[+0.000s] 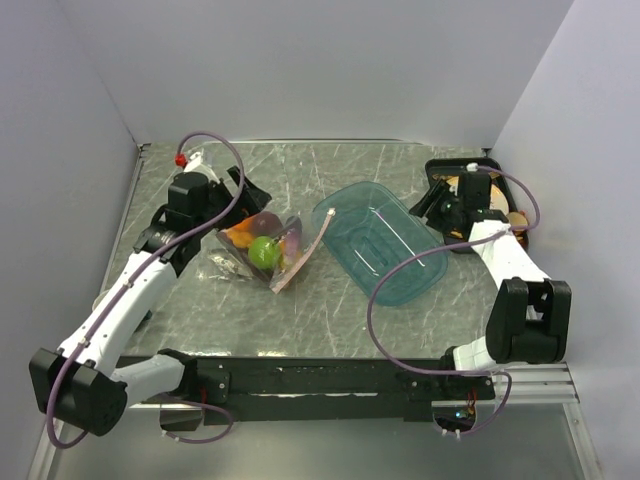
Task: Place the food in the zip-top bag and seal the zipper
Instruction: Adjust the bin at the center of the board.
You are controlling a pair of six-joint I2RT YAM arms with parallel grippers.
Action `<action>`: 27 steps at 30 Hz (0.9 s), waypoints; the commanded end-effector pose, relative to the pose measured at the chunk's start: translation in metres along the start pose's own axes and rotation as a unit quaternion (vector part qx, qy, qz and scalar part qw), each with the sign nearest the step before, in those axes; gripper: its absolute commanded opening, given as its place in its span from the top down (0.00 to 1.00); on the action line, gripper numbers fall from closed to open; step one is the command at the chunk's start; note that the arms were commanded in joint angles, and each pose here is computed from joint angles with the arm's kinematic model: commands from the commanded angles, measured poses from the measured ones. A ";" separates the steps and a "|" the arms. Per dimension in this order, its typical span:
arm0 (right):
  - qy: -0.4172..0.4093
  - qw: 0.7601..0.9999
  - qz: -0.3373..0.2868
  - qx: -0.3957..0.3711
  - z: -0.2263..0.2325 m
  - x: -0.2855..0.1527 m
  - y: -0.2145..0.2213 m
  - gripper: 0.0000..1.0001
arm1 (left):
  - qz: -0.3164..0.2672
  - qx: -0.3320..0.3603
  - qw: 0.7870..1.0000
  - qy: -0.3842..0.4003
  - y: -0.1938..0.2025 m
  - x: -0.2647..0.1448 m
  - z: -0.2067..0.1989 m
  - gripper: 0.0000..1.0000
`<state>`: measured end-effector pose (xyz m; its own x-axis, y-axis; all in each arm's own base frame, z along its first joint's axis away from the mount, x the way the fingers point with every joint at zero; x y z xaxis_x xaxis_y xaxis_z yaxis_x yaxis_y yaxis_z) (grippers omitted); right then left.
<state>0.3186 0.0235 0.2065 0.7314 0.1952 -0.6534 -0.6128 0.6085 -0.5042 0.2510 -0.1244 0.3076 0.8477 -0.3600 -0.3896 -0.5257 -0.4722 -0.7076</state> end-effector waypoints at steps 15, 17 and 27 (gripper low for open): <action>-0.020 0.982 0.165 -0.089 0.035 0.012 0.153 0.35 | 0.006 0.005 1.000 0.007 -0.001 0.010 0.000 0.01; -0.040 0.977 0.181 -0.103 0.053 0.016 0.159 0.35 | 0.008 0.002 1.000 0.003 0.000 0.010 0.001 0.01; -0.090 0.958 0.227 -0.149 0.122 0.045 0.165 0.35 | -0.013 -0.004 1.000 -0.015 0.000 0.004 0.004 0.01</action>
<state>0.2727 0.2048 0.1453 0.3883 0.4780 -0.7879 -0.9213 0.2198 -0.3207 0.2558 -0.1261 0.2935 0.8327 -0.3497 -0.4293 -0.5525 -0.4734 -0.6860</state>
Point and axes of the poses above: each gripper's point midway between its finger pads, its own x axis out along the fingers, its own z axis along the line the jaws close on, y = z × x, the point moved 10 cm from there along -x, back along the fingers, and after that the axes turned 4 degrees about x, right-handed, at the moved point
